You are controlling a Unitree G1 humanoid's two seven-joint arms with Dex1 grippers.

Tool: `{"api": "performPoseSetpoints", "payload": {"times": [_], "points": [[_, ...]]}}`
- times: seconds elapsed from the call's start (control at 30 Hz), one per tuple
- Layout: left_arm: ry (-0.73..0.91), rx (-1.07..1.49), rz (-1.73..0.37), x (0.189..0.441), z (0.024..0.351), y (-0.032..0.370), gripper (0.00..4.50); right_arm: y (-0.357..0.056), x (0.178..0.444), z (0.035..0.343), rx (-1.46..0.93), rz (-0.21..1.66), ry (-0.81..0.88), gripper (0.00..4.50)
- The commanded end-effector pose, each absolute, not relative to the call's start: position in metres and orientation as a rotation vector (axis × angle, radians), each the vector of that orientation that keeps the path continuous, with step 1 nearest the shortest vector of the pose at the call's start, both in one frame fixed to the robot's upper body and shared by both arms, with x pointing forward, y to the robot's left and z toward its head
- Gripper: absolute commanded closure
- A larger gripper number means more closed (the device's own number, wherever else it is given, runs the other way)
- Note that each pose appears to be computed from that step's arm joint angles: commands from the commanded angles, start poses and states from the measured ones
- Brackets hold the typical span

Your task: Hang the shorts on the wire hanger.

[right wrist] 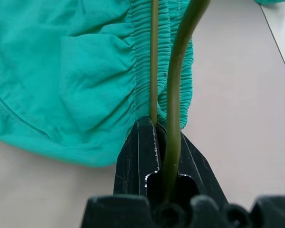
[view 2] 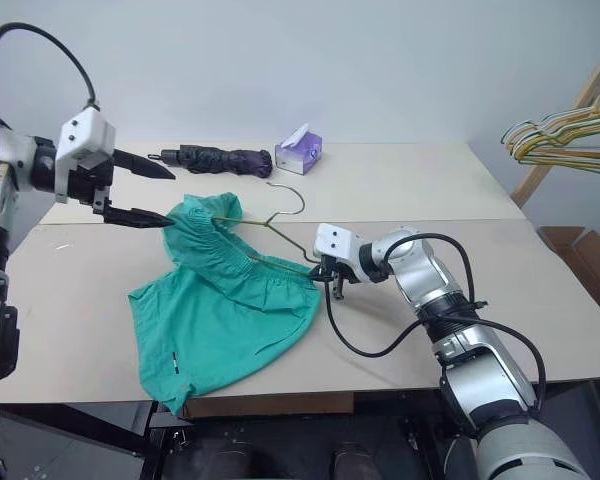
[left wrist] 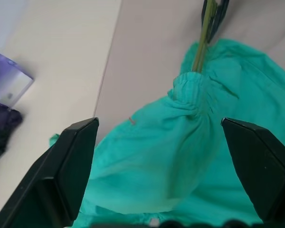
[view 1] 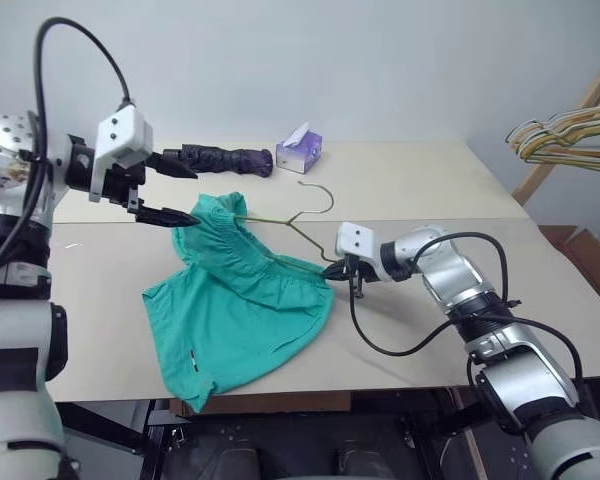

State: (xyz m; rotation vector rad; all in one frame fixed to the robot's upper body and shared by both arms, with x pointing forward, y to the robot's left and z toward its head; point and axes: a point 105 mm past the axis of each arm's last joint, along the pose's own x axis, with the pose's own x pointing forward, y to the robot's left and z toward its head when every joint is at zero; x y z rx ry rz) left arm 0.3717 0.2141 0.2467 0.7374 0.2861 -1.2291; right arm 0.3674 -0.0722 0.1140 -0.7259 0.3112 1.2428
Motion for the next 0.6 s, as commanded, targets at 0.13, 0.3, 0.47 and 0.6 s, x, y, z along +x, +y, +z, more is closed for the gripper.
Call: {"api": "performPoseSetpoints", "payload": {"times": [0.13,0.3,0.47,0.6], "points": [[0.335,0.794,-1.292,0.375,0.248,0.2,0.03,-0.056,0.366,0.13,-0.756,1.238,0.278,4.5],[0.427,0.807,-1.322,0.375,0.231,0.198,0.59,-0.054,0.365,0.129,-0.749,1.231,0.297,4.5],[0.451,0.791,-1.328,0.378,0.225,0.195,2.04,-0.054,0.363,0.133,-0.742,1.227,0.296,4.5],[0.454,0.797,-1.336,0.377,0.222,0.194,3.31,-0.054,0.363,0.133,-0.75,1.218,0.29,4.5]]}}
